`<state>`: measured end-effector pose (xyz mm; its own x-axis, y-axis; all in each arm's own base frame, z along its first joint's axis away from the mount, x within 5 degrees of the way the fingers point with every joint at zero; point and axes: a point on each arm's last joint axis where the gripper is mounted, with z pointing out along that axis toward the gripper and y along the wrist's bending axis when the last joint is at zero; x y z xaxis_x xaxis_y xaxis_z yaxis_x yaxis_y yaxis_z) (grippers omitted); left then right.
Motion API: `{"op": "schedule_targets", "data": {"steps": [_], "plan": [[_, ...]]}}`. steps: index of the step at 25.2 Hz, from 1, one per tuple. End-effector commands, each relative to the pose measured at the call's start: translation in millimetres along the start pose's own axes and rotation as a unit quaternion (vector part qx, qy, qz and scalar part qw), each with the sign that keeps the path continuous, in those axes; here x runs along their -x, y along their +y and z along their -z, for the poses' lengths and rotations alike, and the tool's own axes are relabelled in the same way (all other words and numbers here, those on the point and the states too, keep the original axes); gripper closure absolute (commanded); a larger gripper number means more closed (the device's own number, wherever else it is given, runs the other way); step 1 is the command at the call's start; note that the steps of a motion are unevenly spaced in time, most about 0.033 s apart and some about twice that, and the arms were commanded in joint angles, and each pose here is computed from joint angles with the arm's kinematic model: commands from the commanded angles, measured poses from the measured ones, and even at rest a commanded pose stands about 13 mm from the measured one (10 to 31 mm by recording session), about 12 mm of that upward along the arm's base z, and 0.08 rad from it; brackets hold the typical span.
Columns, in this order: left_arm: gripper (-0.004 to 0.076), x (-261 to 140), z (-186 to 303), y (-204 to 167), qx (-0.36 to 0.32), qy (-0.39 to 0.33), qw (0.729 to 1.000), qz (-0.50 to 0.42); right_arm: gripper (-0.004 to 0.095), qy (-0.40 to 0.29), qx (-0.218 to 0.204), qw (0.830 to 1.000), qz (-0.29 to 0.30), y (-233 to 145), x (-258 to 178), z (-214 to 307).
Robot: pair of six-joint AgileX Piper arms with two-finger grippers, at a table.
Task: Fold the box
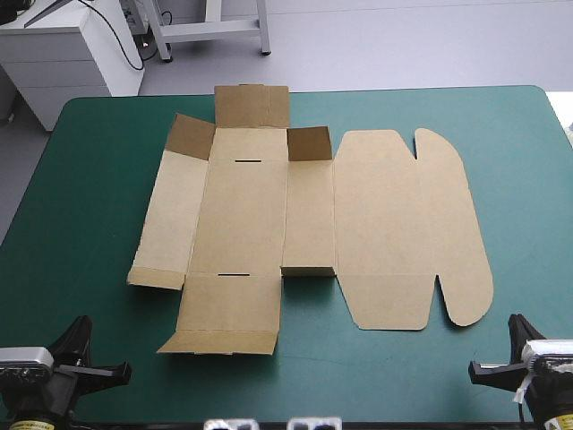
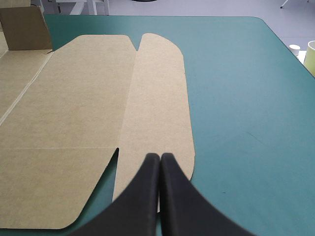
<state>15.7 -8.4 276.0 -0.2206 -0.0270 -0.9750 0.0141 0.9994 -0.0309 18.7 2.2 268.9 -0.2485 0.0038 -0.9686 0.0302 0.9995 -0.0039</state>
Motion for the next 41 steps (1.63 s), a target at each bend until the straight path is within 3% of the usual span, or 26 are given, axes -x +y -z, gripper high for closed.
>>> {"op": "schedule_targets", "data": {"steps": [1, 18, 26, 36, 41], "plan": [[0.0732, 11.5, 5.4, -0.8, -0.002, -0.050, 0.999, 0.006, 0.0928, -0.063, -0.006, 0.998, 0.005, -0.3, 14.3, 10.2], [0.0732, 11.7, 4.7, -1.4, -0.006, -0.048, 0.999, 0.011, 0.0928, -0.063, -0.006, 0.998, 0.005, -0.3, 14.3, 10.2], [0.0732, 18.8, -15.0, 0.8, -0.004, 0.005, 1.000, 0.018, 0.0928, -0.065, -0.006, 0.998, 0.005, -0.3, 14.5, 10.2], [0.0732, 81.6, -84.0, 10.5, 0.012, 0.063, 0.998, 0.006, 0.0928, -0.065, -0.006, 0.998, 0.005, -0.3, 14.7, 10.2], [0.0732, 95.7, -134.7, 15.7, 0.011, 0.132, 0.991, 0.005, 0.0928, -0.065, -0.006, 0.998, 0.005, -0.3, 14.7, 10.2]]}}
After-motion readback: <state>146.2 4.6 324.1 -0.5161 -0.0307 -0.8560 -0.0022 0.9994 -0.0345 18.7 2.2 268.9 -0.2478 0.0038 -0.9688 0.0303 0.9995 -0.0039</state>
